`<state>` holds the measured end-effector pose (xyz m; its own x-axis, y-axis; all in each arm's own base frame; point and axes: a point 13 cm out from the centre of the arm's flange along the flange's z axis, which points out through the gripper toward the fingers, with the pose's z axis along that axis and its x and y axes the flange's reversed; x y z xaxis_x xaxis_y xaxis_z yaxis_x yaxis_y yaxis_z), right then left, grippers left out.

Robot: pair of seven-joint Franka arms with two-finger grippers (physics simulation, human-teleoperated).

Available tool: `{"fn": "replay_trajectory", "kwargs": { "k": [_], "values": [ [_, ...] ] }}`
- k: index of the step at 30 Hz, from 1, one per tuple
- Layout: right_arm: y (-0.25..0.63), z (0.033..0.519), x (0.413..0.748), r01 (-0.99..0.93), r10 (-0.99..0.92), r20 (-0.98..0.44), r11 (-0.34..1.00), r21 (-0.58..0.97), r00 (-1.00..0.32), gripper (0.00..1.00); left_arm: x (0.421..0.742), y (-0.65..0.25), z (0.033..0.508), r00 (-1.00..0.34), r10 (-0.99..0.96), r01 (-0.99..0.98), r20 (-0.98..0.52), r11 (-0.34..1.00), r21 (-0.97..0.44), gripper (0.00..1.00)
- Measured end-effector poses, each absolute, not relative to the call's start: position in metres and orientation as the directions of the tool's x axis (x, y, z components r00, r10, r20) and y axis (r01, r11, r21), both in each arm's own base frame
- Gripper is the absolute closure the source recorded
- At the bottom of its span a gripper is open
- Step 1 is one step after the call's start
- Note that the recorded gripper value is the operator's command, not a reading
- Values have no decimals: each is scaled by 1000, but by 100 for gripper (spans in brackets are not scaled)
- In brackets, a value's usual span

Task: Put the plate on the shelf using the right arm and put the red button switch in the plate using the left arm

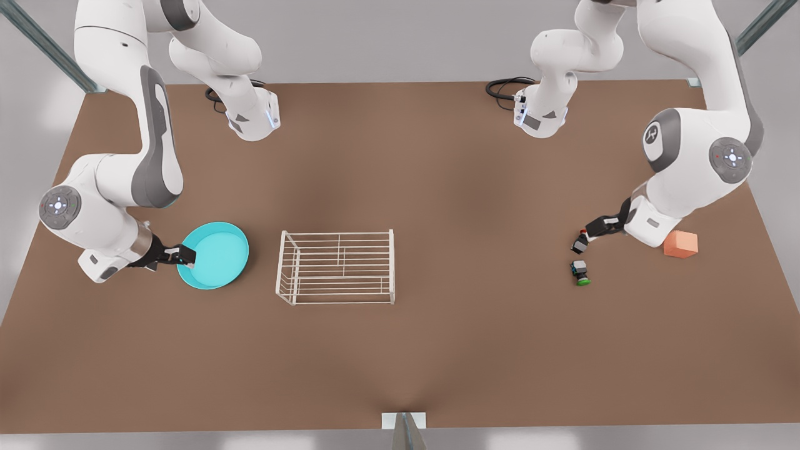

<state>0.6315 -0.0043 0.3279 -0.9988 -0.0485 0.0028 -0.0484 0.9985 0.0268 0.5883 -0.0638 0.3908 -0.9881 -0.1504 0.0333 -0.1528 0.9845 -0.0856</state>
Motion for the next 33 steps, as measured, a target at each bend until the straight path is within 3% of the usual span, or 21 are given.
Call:
{"fn": "replay_trajectory", "kwargs": {
  "k": [5,8,12,17,28,31,33],
  "values": [
    [-15,295,615,-14,-17,69,999,52,-997,0,585,-88,388,-998,-56,-59,30,994,-93,0],
    [-49,256,605,75,61,133,992,105,-989,0,586,-81,386,-998,-40,-44,37,995,-89,0],
    [-80,194,574,142,104,229,978,155,-968,0,563,-78,390,-995,-17,-25,103,997,-75,0],
    [-109,140,551,85,37,276,983,163,-961,0,549,-91,373,-986,30,22,162,999,-50,0],
    [-146,74,551,-96,-134,230,981,171,-964,0,569,-58,351,-988,-24,-31,150,999,-44,0],
    [-149,64,557,-136,-169,202,976,168,-965,8,567,-19,344,-974,-158,-164,165,986,-27,0],
    [-150,59,561,-160,-189,183,973,165,-965,20,561,-10,332,-953,-238,-245,188,970,-11,0]
  ]
}}
